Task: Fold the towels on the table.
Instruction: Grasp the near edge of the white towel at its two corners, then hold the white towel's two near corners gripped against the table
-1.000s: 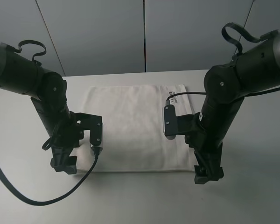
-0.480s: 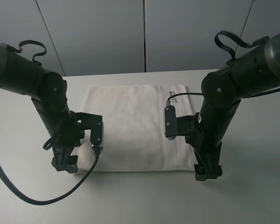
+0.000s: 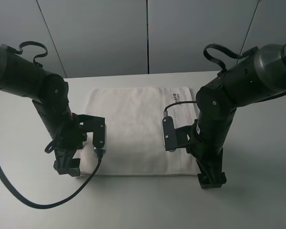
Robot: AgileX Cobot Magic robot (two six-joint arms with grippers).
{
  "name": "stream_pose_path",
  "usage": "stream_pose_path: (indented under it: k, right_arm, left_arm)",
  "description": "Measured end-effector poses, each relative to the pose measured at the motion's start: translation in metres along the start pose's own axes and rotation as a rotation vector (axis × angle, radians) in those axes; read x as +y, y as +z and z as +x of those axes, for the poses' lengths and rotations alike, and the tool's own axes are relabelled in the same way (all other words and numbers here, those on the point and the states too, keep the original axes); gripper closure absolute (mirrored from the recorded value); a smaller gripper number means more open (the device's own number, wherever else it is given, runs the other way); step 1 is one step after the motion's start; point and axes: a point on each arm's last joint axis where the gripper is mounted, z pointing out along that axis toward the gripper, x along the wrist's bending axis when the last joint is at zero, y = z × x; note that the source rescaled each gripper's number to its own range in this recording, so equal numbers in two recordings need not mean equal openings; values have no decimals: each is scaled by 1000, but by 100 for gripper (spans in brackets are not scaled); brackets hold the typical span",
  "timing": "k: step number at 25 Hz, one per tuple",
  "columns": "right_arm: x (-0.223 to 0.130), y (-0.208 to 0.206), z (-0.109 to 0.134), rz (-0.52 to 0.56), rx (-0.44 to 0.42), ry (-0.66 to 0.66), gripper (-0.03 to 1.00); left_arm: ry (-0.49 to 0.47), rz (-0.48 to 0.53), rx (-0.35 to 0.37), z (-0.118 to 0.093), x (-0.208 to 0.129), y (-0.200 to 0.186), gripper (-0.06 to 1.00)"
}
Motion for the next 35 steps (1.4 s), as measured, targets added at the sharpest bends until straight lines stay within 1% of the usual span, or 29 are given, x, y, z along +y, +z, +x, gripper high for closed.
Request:
stream_pose_path:
  k: [3,4,5,7,10,13,16,17,19,25,27,28,33,35]
  right_arm:
    - [0,0,0,0,0,2,-3]
    - [0,0,0,2,1,0,0]
    - [0,1,-1,3,-4,-4,6]
    - [0,1,-2,0,-19,-14,21]
    - [2,1,-4,-10,-30,-14,49]
    - [2,1,-4,-13,-33,-14,70]
    - [2,0,-4,-14,-33,-12,88]
    - [2,0,-4,-14,-33,-12,93]
    - [2,0,-4,-14,-33,-12,96]
    - [2,0,-4,-14,-33,-12,96]
    - [3,0,-4,-15,-33,-10,96]
    - [3,0,-5,-17,-34,-10,96]
    - [4,0,-5,-26,-37,-3,96]
    - [4,0,-5,-30,-36,2,96]
  left_arm:
    - [0,-1,1,0,0,0,-5]
    - [0,-1,1,0,0,0,-5]
    - [0,-1,1,0,0,0,-5]
    - [0,-1,1,0,0,0,-5]
    - [0,-1,1,0,0,0,-5]
    - [-2,-2,3,0,0,0,-5]
    - [-8,-2,3,0,0,0,-5]
    - [-8,-2,3,0,0,0,-5]
    - [-10,-2,3,0,0,0,-5]
    - [-10,-5,6,1,0,0,-5]
    - [-10,-7,9,1,1,0,-2]
    - [-10,-9,12,1,1,0,3]
    - [-10,-12,15,1,1,0,47]
    - [-10,-12,15,1,1,0,62]
